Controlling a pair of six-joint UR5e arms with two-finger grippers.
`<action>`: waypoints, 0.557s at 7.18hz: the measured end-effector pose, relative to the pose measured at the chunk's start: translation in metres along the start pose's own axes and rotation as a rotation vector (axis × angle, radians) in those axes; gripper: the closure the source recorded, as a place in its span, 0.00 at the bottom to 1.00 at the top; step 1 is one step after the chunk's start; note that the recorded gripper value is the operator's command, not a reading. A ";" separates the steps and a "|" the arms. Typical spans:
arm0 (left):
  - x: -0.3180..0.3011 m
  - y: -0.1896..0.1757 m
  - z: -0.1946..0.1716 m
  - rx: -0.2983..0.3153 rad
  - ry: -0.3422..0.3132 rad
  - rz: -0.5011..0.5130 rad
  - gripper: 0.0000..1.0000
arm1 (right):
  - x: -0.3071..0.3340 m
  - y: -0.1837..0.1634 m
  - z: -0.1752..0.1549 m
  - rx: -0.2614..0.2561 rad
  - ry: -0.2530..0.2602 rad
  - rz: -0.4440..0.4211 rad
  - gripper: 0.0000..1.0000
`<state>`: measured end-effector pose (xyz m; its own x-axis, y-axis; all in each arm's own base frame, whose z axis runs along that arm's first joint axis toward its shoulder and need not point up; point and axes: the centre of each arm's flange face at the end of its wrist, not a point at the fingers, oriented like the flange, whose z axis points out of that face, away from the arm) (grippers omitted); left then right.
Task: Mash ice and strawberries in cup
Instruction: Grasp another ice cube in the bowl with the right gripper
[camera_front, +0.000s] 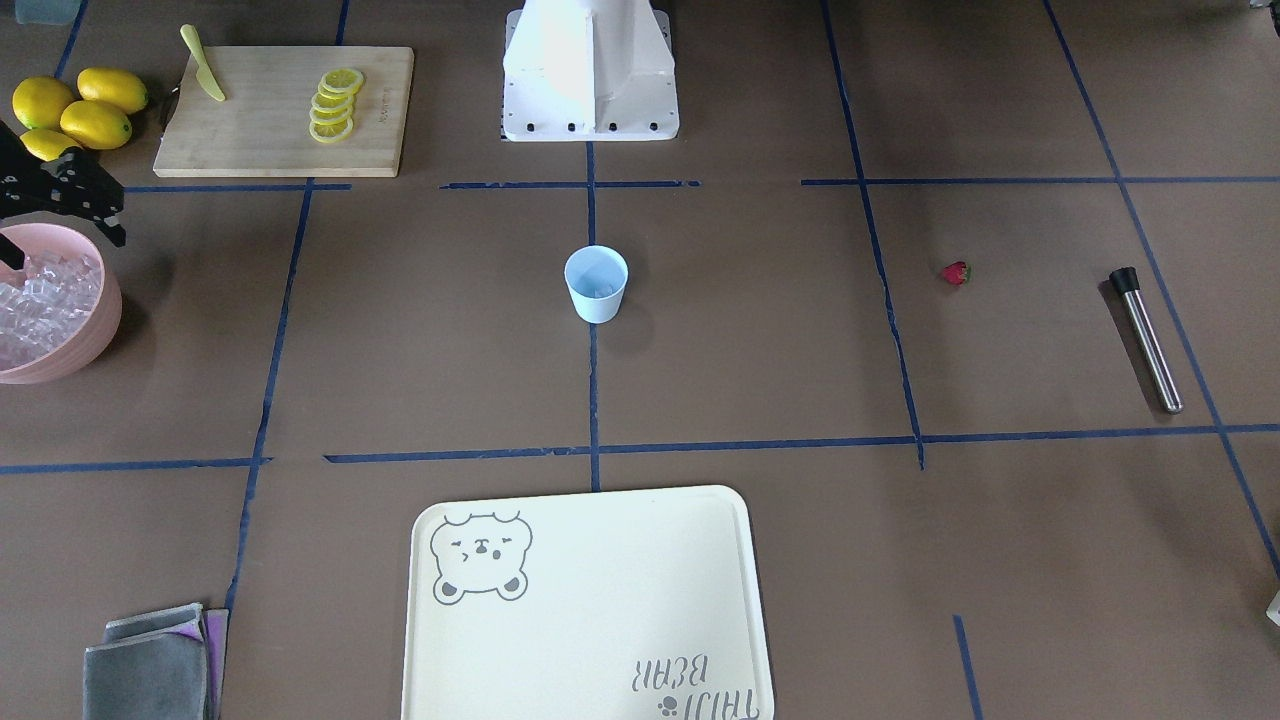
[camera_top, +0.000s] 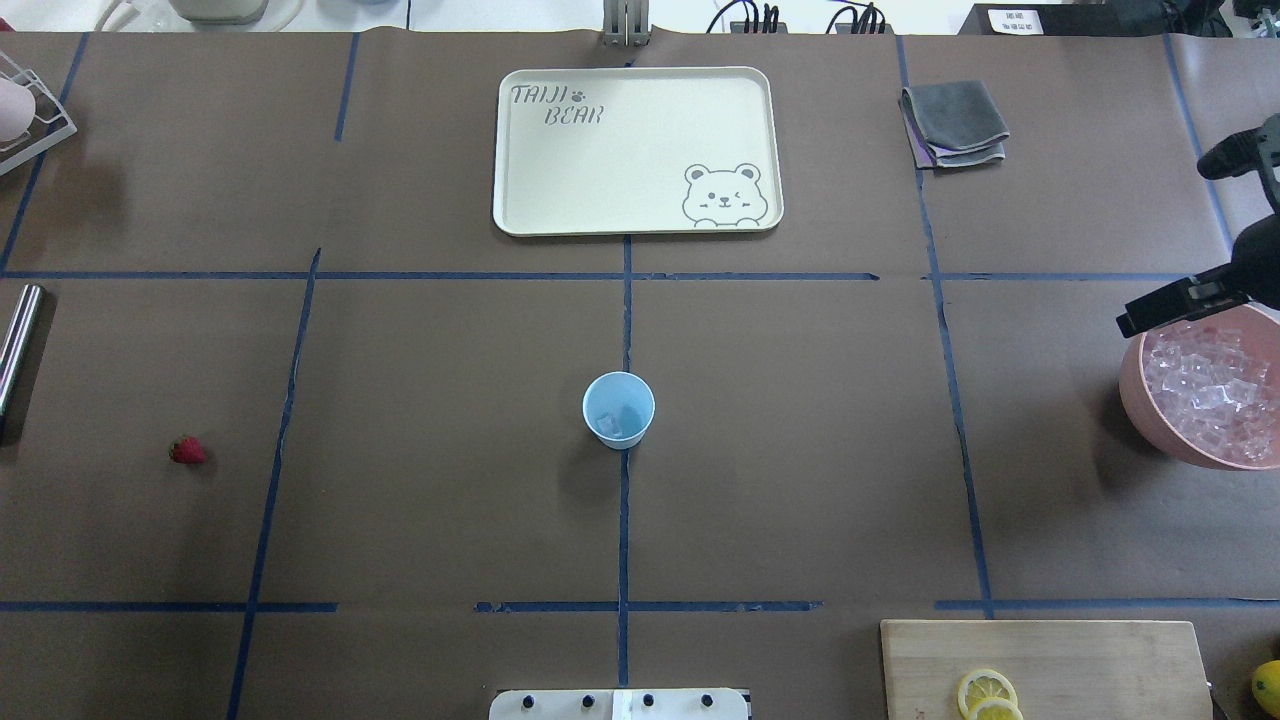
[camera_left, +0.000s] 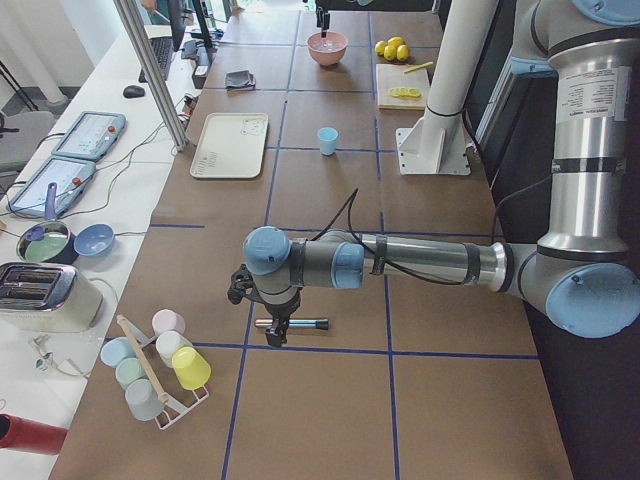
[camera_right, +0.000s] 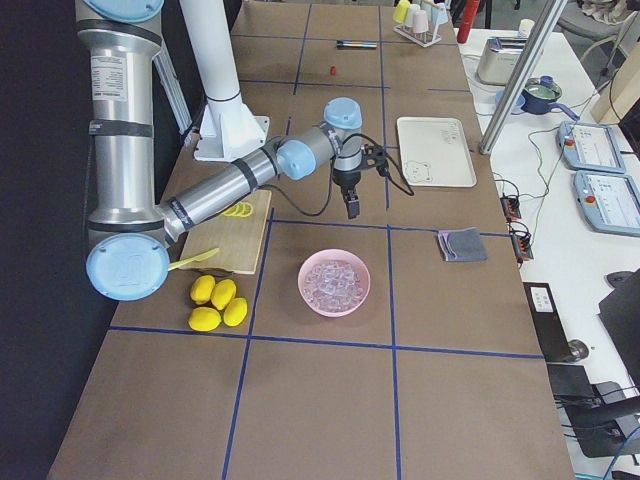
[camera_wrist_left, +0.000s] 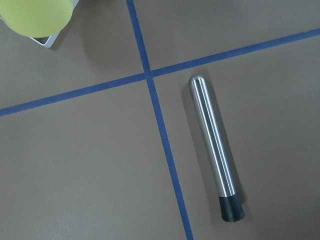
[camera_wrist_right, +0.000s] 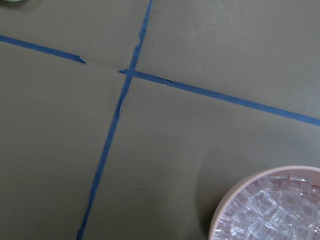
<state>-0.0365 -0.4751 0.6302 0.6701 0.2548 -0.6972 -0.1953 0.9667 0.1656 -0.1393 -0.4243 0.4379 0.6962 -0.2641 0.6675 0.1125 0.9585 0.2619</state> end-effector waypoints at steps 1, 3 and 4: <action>0.000 0.000 0.000 0.000 0.000 0.000 0.00 | 0.020 0.012 0.012 -0.005 0.002 -0.007 0.12; 0.000 0.000 0.000 0.000 0.000 0.000 0.00 | 0.045 0.021 0.036 -0.032 0.018 0.004 0.20; 0.001 0.000 0.000 0.000 0.000 0.001 0.00 | 0.055 0.027 0.045 -0.050 0.028 0.017 0.24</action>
<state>-0.0361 -0.4752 0.6296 0.6696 0.2559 -0.6973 -0.1958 0.9664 0.1666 -0.1297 -0.4178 0.5131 0.7181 -0.2452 0.6514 0.1350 0.9672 0.2153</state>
